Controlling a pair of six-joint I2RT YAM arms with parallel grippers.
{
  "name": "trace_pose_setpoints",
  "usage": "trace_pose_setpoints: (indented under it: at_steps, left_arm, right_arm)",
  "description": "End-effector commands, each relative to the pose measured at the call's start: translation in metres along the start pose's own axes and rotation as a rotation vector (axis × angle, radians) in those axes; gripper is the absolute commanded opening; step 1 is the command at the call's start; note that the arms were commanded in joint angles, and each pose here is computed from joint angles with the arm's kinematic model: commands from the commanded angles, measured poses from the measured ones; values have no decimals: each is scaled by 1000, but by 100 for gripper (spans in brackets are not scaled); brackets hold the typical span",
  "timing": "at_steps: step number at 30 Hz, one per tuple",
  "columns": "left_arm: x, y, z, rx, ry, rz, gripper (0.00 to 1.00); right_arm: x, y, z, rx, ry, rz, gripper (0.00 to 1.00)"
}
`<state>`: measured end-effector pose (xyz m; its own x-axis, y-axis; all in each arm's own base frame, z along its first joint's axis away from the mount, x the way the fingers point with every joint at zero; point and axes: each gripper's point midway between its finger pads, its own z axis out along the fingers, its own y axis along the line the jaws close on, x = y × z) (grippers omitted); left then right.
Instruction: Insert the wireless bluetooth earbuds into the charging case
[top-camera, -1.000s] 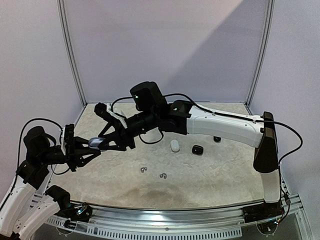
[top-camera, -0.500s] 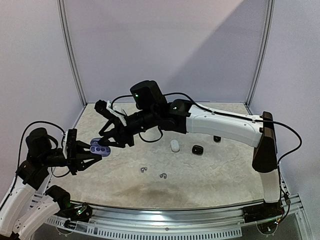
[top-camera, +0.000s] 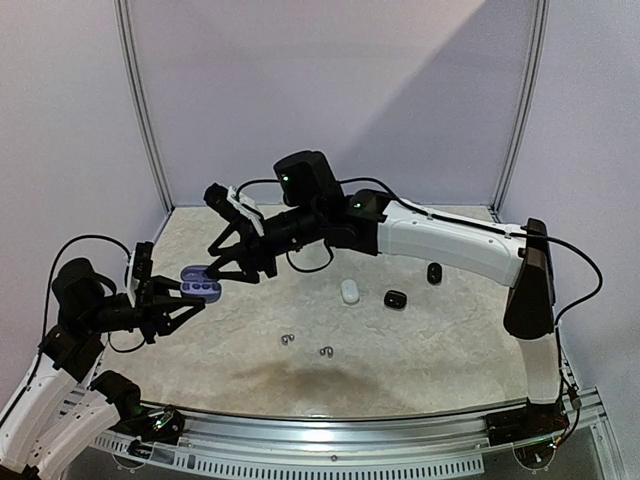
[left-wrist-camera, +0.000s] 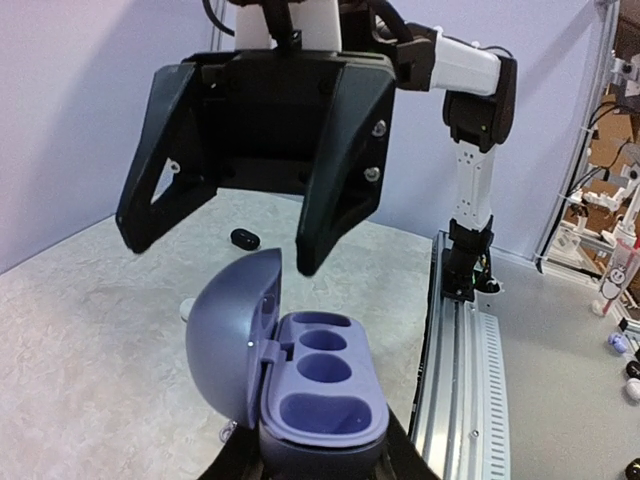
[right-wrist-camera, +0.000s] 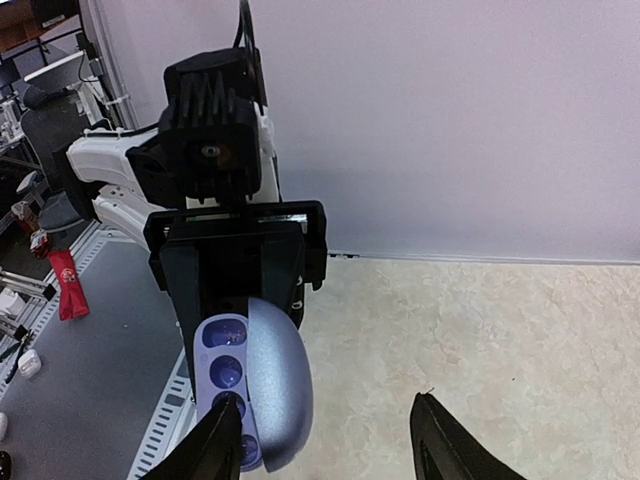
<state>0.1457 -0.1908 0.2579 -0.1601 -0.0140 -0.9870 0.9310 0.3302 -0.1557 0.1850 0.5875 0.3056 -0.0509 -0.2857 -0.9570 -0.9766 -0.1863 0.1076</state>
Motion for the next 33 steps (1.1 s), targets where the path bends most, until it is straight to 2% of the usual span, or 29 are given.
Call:
trace_pose_setpoints:
  at_steps: [1,4,6,9,11,13,17,22,33]
  left_arm:
    - [-1,9,-1,-41,-23,-49,0]
    - [-4,14,-3,-71,-34,-38,0]
    - [-5,16,-5,-86,-37,-30,0]
    - [-4,18,-8,-104,-40,-16,0]
    - [-3,20,-10,-113,-42,-12,0]
    - [-3,21,-11,-119,-44,-6,0]
    - [-2,23,-11,-126,-40,-10,0]
    - [1,26,-11,-130,-33,-21,0]
    - [2,27,-10,-130,-31,-25,0]
  right_arm:
    - [-52,1,-38,-23,-128,2,59]
    - [-43,-22,-58,60,-107,49,58]
    - [-12,-52,-70,166,-22,137,52]
    - [65,-90,-85,352,206,274,39]
    - [120,-98,-93,424,391,286,32]
    - [167,-93,-93,400,529,287,27]
    - [239,-81,-97,374,697,354,25]
    - [286,-67,-101,343,807,418,25]
    - [326,-44,-100,312,875,490,25]
